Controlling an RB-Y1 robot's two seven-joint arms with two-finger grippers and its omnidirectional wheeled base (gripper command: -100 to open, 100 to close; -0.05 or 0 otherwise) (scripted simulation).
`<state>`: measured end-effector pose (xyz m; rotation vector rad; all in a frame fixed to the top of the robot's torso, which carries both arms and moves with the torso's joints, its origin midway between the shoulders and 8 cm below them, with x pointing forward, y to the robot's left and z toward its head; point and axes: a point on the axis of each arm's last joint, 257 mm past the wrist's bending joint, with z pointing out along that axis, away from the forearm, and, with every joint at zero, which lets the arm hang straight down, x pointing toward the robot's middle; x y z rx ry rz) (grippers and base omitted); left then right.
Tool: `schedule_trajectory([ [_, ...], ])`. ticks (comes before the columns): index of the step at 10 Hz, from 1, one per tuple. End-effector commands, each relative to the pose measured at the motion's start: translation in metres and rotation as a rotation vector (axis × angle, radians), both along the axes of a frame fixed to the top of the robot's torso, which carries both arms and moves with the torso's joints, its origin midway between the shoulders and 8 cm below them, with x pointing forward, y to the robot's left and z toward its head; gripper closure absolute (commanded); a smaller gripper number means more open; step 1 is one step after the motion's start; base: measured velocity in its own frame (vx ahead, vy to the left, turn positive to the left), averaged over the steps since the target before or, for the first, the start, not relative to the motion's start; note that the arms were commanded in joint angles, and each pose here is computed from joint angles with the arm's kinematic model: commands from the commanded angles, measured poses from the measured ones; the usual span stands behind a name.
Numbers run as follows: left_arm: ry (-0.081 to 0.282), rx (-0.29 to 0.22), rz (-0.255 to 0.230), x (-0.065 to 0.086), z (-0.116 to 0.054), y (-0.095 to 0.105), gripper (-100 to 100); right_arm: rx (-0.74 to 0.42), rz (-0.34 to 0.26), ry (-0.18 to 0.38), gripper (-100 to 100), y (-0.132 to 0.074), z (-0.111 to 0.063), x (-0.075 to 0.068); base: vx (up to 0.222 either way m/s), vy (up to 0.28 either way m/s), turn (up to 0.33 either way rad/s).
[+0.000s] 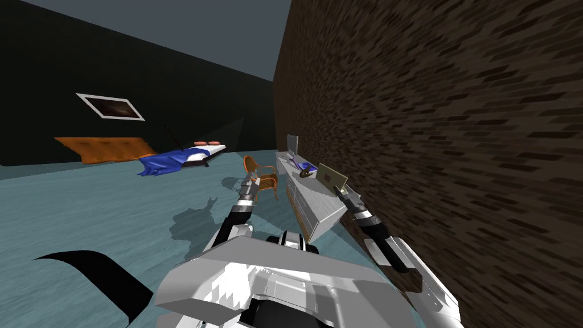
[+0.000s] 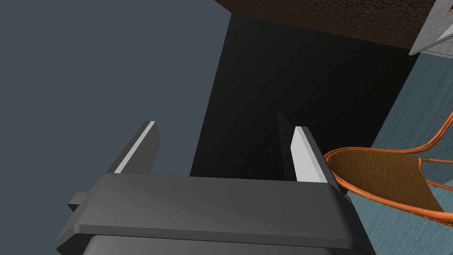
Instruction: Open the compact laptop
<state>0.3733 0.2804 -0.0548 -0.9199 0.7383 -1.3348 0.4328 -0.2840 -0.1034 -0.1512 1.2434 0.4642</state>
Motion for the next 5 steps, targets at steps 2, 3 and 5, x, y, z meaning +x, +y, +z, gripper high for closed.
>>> schedule_trajectory([
  [2, 0.000, 0.000, 0.000, 0.000, 0.000, 0.000, 0, -0.222, -0.059, 0.017, -100, -0.024, -0.026, 0.015, -0.020, -0.049, 0.086],
  [3, 0.000, 0.000, 0.000, 0.000, 0.000, 0.000, 0, -0.308, -0.078, 0.019, -100, -0.034, -0.032, 0.021, -0.027, -0.052, 0.238],
  [5, 0.000, 0.000, 0.000, 0.000, 0.000, 0.000, 0, -0.393, -0.103, 0.035, -100, -0.049, -0.045, 0.027, -0.019, -0.041, 0.107],
])
